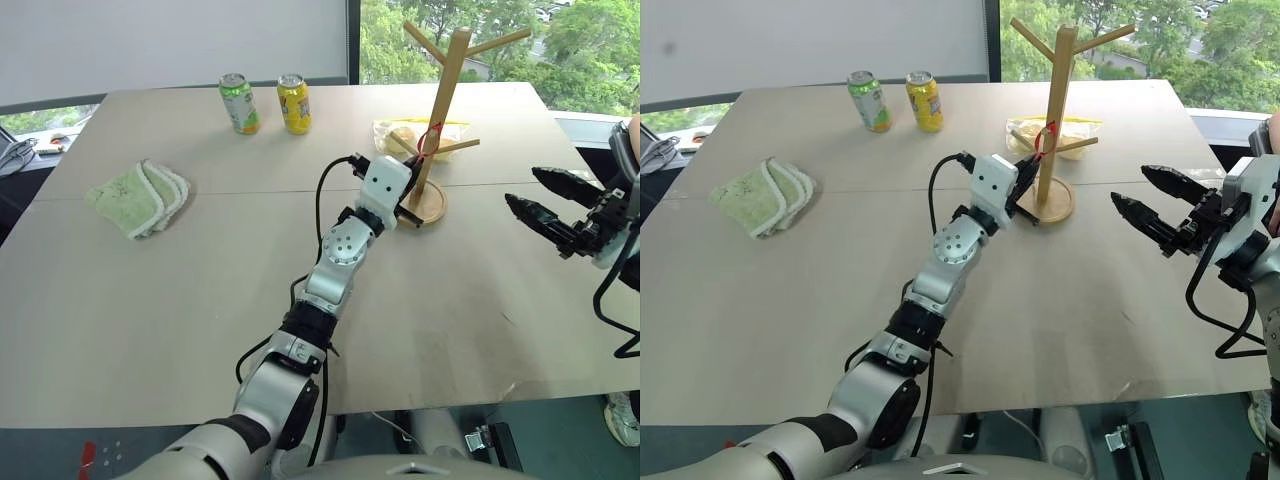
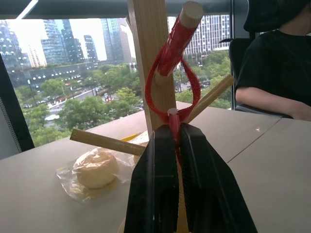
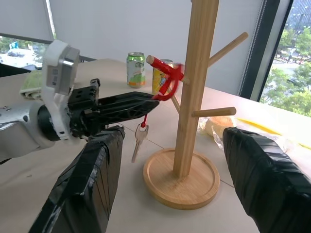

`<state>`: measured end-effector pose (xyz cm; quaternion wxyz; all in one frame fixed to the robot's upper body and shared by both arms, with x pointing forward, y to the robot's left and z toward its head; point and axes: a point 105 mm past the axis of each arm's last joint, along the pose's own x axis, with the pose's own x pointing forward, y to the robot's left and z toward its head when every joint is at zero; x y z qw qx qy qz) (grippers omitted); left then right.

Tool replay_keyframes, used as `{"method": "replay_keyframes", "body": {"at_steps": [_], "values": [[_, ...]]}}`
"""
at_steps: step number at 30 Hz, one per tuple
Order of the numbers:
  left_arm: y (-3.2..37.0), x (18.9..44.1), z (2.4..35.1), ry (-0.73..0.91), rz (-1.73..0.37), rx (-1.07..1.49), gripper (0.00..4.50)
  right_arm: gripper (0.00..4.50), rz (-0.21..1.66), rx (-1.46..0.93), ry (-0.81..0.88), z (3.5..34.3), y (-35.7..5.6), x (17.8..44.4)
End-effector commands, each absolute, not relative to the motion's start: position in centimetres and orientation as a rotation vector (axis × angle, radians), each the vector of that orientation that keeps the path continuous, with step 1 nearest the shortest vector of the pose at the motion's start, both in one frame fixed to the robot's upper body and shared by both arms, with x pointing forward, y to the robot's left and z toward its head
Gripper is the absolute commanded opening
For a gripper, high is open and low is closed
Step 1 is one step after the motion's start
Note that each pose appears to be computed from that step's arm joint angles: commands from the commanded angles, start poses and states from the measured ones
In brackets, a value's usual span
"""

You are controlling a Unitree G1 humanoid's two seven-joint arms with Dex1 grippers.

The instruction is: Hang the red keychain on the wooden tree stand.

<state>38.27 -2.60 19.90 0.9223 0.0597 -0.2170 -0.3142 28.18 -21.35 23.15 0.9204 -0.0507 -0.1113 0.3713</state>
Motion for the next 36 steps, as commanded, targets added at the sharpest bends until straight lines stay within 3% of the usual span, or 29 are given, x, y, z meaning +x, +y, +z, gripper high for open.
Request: {"method": "replay_keyframes", "body": {"at_steps": [1,6,7,10,17,23,29,36], "values": [[-2.8,38.2,21.7,-0.511,-0.635,0.089,0.69,3.48,0.760,-0.129,-0.292,24.5,-21.2,27.7],[-2.8,38.2,21.9,-0.523,-0.629,0.079,2.86,3.48,0.756,-0.125,-0.293,24.4,-21.1,27.7],[-2.6,38.2,21.8,-0.521,-0.627,0.080,3.53,3.48,0.753,-0.122,-0.293,24.3,-21.1,27.7],[-1.7,38.0,21.2,-0.510,-0.619,0.082,4.43,3.48,0.736,-0.106,-0.289,23.8,-21.0,28.0],[1.8,38.1,19.6,-0.452,-0.543,0.049,4.43,3.48,0.558,-0.062,-0.270,20.9,-22.1,30.2],[12.9,38.1,16.2,-0.314,-0.174,-0.002,4.43,3.48,0.245,0.017,-0.253,15.8,-23.5,33.5],[19.4,36.3,15.3,-0.280,0.072,-0.010,4.43,3.48,0.195,0.019,-0.283,14.6,-22.8,35.2],[22.2,34.6,13.5,-0.224,0.179,-0.048,4.43,3.48,0.175,0.031,-0.288,13.8,-21.8,36.7]]}}
